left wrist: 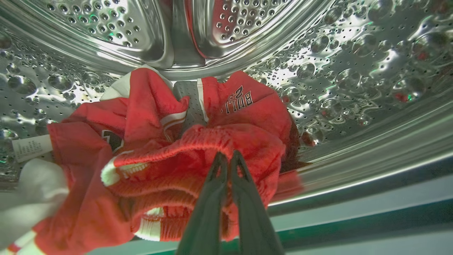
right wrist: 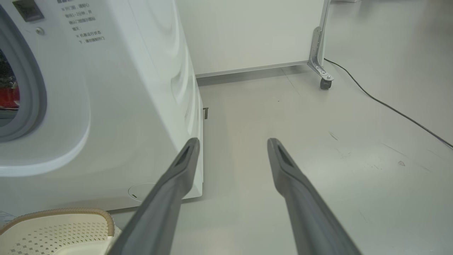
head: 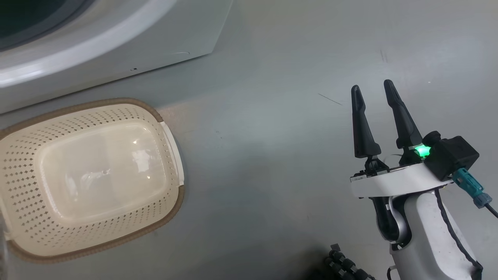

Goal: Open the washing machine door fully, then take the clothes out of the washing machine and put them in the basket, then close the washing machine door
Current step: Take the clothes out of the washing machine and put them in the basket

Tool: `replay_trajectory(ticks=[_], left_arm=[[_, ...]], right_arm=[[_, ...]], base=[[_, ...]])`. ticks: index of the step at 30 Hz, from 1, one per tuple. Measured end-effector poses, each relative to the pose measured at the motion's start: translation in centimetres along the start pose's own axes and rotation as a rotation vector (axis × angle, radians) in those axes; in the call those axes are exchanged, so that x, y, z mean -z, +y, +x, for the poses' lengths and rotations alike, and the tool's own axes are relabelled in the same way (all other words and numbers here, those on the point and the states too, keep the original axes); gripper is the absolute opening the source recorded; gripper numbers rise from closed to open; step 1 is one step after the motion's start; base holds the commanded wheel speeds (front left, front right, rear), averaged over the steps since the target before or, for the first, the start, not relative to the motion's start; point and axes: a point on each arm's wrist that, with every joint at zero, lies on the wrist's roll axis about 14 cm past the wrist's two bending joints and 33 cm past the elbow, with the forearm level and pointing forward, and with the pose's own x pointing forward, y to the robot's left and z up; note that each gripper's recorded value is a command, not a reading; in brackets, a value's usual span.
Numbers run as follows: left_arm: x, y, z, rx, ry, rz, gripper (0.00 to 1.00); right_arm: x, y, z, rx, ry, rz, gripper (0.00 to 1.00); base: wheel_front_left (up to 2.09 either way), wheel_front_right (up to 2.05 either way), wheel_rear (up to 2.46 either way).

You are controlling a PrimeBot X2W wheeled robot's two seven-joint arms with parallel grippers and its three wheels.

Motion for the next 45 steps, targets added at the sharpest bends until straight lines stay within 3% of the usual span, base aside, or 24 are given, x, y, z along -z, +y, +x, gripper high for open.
replay_trajectory(ticks=[19, 38, 45], left_arm=[[-1.5, -2.1, -5.3, 0.031, -0.310, 0.035, 0.00], [-2.9, -3.4, -16.1, -0.033, -0.555, 0.084, 0.00], [-5.4, -5.1, -20.4, -0.042, -0.662, 0.126, 0.00]], right_arm=[[-1.0, 2.4, 0.2, -0.087, -0.032, -0.025, 1.00], [-3.1, 4.7, -3.4, -0.161, -0.074, -0.032, 1.00], [-4.2, 5.3, -5.0, -0.177, -0.106, -0.031, 1.00]], base=[[0.00, 0.00, 0.00], [0.00, 0.00, 0.00], [0.00, 0.00, 0.00]])
